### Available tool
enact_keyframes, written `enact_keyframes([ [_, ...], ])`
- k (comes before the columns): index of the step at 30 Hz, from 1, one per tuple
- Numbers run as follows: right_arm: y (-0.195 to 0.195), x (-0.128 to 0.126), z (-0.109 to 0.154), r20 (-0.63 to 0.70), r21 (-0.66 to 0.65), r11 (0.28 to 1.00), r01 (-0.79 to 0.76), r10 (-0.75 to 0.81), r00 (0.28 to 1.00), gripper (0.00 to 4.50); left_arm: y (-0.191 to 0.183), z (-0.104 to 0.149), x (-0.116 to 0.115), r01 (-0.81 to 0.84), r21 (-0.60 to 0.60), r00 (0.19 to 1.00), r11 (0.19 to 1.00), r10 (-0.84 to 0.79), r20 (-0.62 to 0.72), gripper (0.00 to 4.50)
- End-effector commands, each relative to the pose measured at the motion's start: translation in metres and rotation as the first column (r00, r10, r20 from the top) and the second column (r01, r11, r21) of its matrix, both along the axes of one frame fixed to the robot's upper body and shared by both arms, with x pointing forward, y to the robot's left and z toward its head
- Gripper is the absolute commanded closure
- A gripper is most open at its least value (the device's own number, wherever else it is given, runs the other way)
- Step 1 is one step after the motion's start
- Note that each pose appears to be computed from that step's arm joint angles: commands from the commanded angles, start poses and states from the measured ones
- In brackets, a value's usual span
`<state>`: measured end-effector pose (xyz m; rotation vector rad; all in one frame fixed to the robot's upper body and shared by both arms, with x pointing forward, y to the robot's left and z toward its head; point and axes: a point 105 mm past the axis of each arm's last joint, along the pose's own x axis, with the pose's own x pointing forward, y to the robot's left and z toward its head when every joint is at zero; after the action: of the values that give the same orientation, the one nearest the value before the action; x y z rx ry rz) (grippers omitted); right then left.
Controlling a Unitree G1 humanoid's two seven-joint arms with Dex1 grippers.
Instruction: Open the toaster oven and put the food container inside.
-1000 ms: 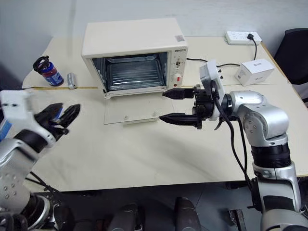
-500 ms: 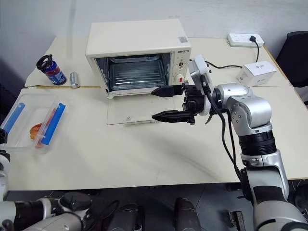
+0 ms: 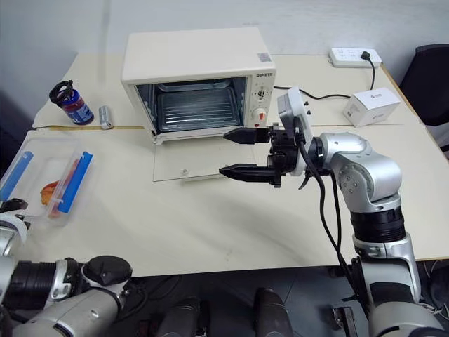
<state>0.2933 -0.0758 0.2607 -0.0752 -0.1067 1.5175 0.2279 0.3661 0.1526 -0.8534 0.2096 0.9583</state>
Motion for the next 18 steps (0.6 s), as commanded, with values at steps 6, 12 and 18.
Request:
enact_keyframes([
  [6, -0.011, -0.008, 0.013, 0.055, 0.011, 0.999, 0.045, -0.046, 0.997, 0.0, 0.013, 0.003, -0.009, -0.065, 0.012, 0.997, 0.998, 0.065, -0.031, 3.25],
  [12, -0.021, -0.012, 0.011, -0.015, -0.021, 0.999, 0.041, -0.042, 0.999, 0.0, 0.021, 0.011, -0.007, 0.037, 0.128, 0.998, 0.991, -0.03, -0.059, 4.42],
  [18, -0.037, -0.013, 0.004, 0.004, -0.071, 0.993, 0.097, -0.097, 0.995, 0.0, 0.009, 0.051, 0.014, 0.414, 0.394, 0.904, 0.821, -0.421, -0.075, 4.42],
])
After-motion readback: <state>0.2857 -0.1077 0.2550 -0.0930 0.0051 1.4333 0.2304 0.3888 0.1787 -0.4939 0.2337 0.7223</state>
